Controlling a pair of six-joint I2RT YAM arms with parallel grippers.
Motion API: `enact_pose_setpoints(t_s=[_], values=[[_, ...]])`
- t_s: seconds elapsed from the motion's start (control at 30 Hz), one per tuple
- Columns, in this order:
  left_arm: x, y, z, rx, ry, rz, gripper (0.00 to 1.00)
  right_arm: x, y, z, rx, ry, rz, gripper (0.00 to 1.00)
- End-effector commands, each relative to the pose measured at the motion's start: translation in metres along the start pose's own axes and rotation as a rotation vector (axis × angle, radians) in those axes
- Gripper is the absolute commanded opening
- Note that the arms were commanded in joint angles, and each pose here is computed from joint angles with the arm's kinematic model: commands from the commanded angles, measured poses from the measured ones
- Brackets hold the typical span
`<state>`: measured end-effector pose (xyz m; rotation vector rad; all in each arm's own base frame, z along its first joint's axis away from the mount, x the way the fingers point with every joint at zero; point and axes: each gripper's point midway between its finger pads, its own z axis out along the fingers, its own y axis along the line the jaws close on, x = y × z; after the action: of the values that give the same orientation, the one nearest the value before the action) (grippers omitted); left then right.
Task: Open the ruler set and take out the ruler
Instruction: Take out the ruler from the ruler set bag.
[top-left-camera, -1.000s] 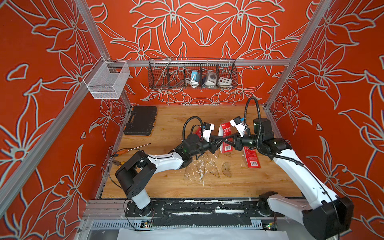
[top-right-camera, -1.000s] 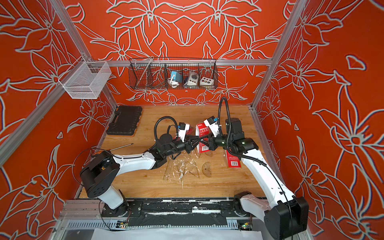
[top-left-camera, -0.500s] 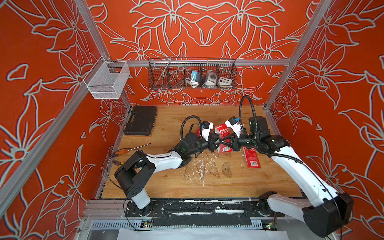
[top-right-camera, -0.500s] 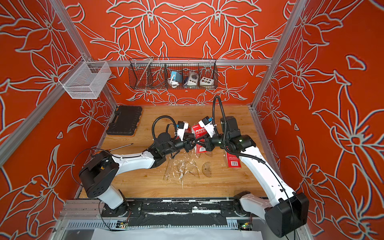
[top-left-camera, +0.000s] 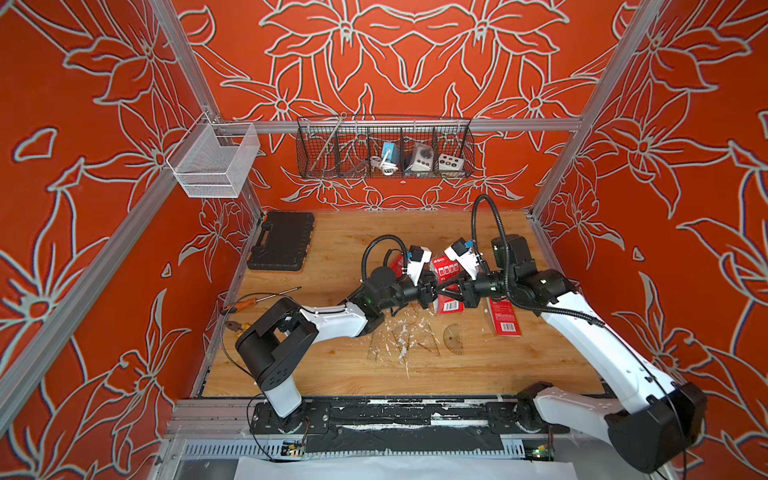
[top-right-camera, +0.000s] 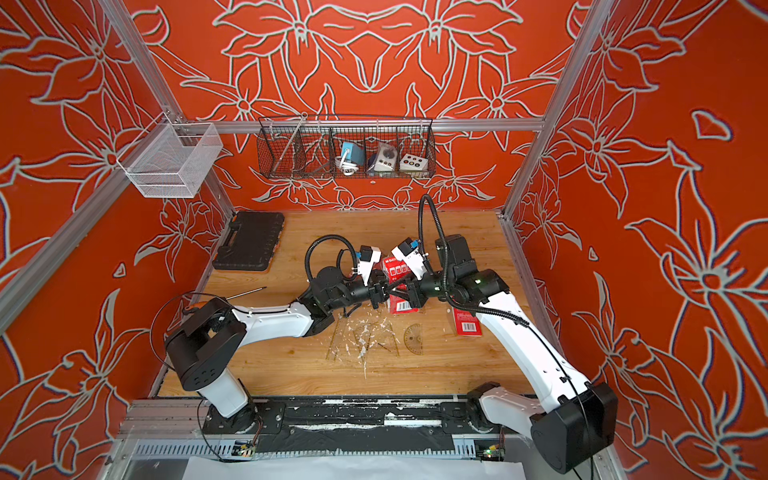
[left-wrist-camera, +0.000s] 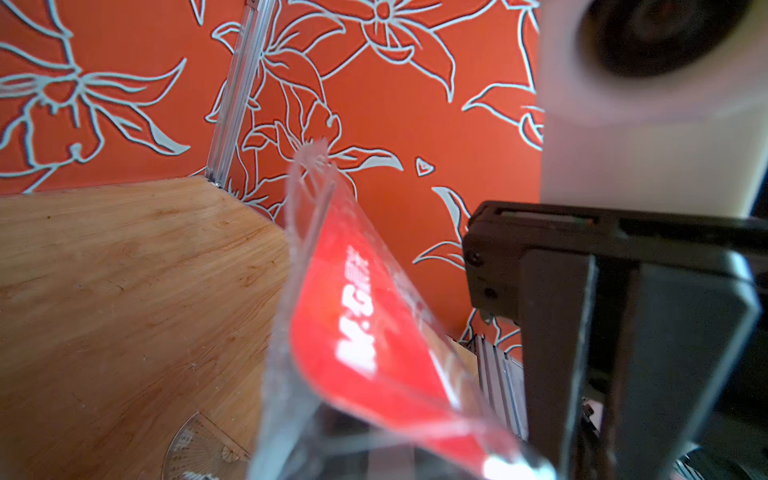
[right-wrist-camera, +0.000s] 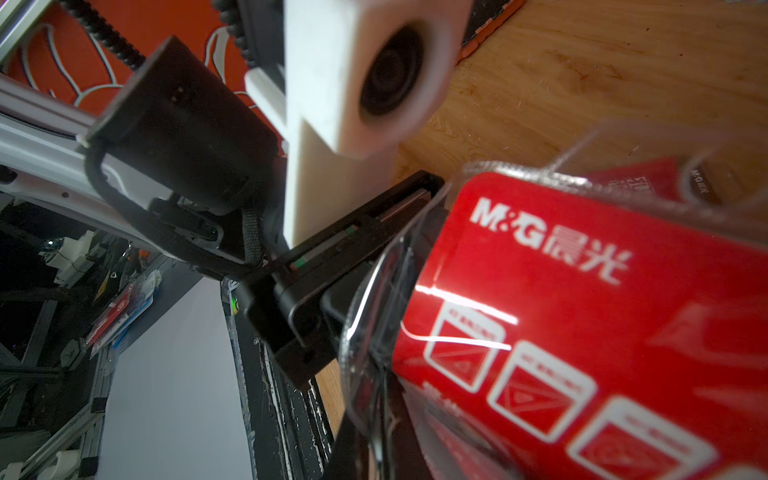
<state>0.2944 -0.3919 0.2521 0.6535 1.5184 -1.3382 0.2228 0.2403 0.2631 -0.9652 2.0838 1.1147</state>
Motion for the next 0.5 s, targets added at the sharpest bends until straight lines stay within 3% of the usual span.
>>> enact_pose_setpoints(t_s=[0.0, 0.07, 0.2, 0.47], values=[[-0.013, -0.038, 0.006, 0.162, -0.041, 0.076, 0.30, -0.011, 0.013, -0.001, -0.041, -0.019, -0.058, 0.00], [-0.014, -0.041, 0.005, 0.182, -0.045, 0.081, 0.30, -0.010, 0.013, -0.002, -0.040, -0.016, -0.062, 0.00], [-0.016, -0.053, 0.002, 0.241, -0.049, 0.099, 0.18, -0.009, 0.014, -0.002, -0.041, -0.013, -0.064, 0.00], [-0.009, -0.053, 0.001, 0.240, -0.014, 0.120, 0.05, -0.010, 0.016, -0.008, -0.022, -0.023, -0.082, 0.00]])
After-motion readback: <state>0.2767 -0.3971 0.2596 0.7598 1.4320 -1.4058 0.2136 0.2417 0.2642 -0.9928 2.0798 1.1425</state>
